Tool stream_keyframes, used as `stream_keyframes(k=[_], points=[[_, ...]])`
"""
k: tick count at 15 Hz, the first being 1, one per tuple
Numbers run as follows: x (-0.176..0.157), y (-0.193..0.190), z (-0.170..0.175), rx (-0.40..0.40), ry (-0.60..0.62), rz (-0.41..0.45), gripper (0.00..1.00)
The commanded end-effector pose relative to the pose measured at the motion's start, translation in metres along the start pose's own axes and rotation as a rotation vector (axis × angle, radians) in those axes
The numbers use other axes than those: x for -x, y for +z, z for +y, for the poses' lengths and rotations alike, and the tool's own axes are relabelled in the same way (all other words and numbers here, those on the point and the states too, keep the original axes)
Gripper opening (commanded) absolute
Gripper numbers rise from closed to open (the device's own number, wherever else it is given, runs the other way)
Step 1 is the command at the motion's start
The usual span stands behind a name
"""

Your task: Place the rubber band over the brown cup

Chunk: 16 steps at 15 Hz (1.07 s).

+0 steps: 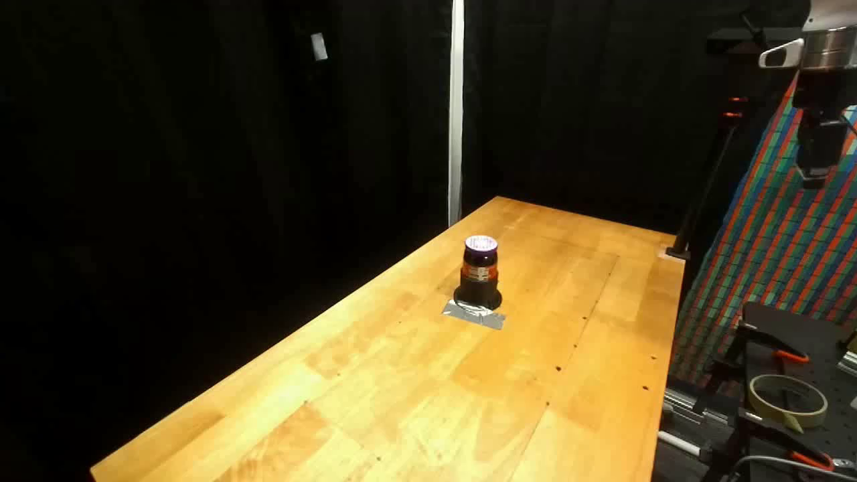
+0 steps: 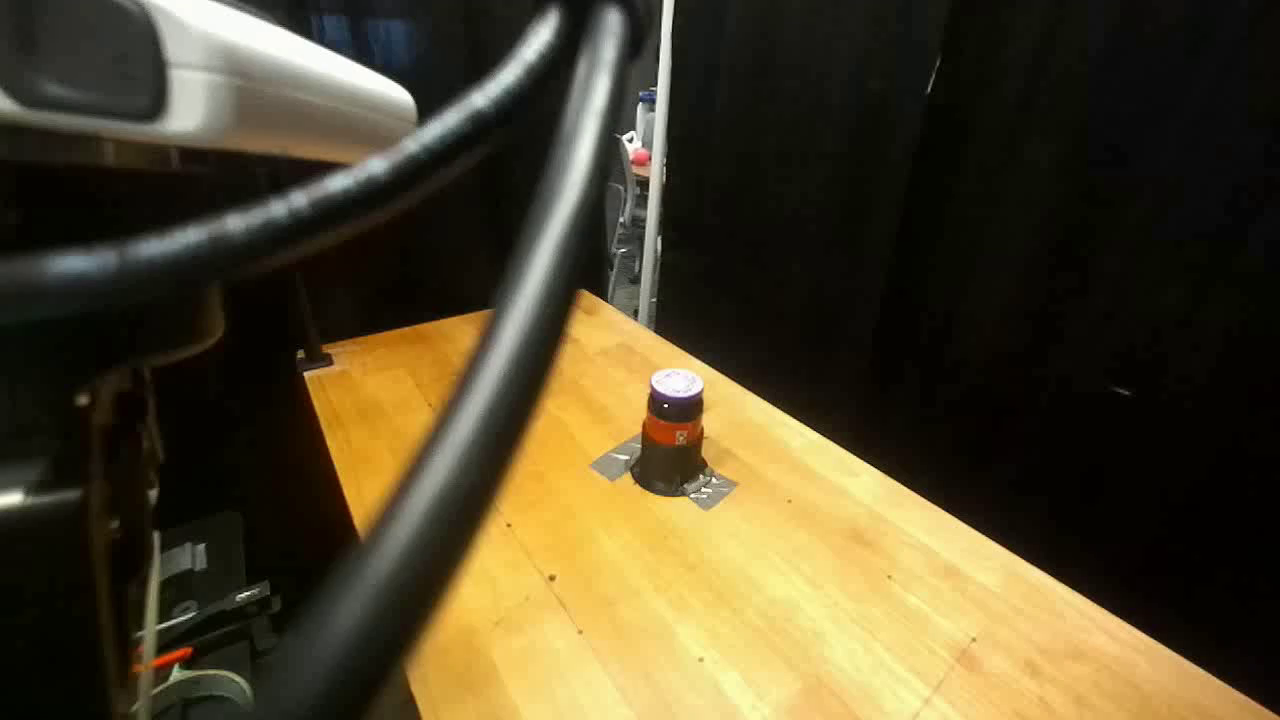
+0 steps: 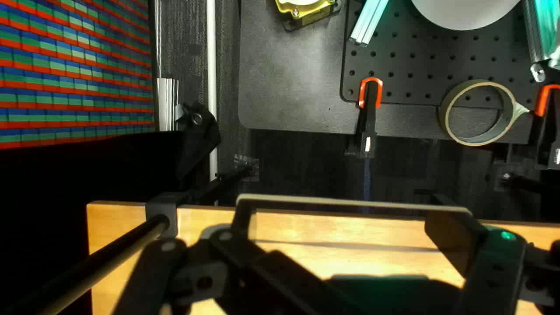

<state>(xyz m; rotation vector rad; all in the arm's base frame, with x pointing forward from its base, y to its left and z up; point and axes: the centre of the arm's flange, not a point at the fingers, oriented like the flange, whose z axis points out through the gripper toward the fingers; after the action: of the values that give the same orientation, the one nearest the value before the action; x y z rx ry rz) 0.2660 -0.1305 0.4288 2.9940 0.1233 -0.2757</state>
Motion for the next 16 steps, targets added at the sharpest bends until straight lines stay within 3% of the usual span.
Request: stream_keyframes(k=[1, 9, 16], points=[[0.0, 0.0, 0.0, 0.0, 0.0, 0.001, 1.0], [-0.006, -0.002, -0.005, -0.001, -0.019, -0.005, 1.0], [-0.098, -0.024, -0.099, -0.018, -0.112, 0.013, 1.0]])
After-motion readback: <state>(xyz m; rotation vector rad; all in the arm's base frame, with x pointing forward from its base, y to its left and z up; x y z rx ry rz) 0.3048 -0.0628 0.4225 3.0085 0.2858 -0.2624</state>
